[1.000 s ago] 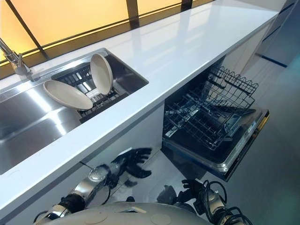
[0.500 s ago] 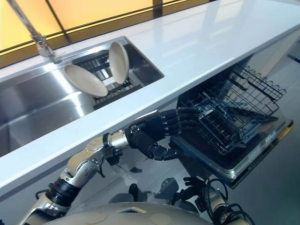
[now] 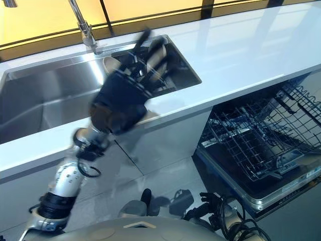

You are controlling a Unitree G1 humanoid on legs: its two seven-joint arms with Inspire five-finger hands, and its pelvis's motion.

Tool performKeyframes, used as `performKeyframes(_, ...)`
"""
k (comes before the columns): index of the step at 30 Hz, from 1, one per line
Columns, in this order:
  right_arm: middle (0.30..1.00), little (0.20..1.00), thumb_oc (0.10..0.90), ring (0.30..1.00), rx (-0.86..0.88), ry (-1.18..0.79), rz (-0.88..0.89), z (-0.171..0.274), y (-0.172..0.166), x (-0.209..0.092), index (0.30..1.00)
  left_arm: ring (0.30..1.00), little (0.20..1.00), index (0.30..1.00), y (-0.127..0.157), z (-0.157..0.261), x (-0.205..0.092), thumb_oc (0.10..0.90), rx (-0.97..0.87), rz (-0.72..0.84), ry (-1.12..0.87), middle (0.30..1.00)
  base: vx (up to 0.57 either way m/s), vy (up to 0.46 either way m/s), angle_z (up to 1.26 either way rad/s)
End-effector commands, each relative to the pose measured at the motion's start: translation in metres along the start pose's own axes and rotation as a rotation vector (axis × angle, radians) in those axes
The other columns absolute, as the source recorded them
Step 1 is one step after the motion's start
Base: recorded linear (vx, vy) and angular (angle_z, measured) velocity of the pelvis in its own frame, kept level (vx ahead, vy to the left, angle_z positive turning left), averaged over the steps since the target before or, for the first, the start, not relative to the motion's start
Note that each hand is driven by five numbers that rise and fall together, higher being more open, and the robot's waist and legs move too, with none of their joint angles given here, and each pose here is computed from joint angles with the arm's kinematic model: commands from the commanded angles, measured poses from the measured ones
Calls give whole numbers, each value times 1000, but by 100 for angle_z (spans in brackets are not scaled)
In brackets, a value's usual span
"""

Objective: Pick up plates and place into dishwasher.

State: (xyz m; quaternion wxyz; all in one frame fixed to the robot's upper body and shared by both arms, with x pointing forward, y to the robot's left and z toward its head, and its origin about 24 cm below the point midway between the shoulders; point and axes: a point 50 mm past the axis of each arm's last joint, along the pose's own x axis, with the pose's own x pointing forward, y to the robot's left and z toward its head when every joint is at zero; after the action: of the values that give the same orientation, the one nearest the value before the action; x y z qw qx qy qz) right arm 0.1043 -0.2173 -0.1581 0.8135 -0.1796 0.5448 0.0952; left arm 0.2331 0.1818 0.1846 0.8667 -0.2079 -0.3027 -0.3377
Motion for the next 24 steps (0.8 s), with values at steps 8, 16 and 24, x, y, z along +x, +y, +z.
performKeyframes(8, 900, 900, 800, 900, -28, 32, 26, -15, 0, -5, 900, 900, 900, 900, 56, 118, -11, 800, 1619, 528, -41, 900, 76, 95, 9)
performKeyframes(16, 900, 900, 800, 900, -61, 31, 29, -15, -12, -7, 900, 900, 900, 900, 87, 165, -12, 800, 2058, 525, 202, 900, 38, 112, -12)
performKeyframes(24, 900, 900, 800, 900, -93, 28, 34, -12, -22, -7, 900, 900, 900, 900, 106, 173, -2, 800, 2417, 272, 509, 900, 41, 142, -21)
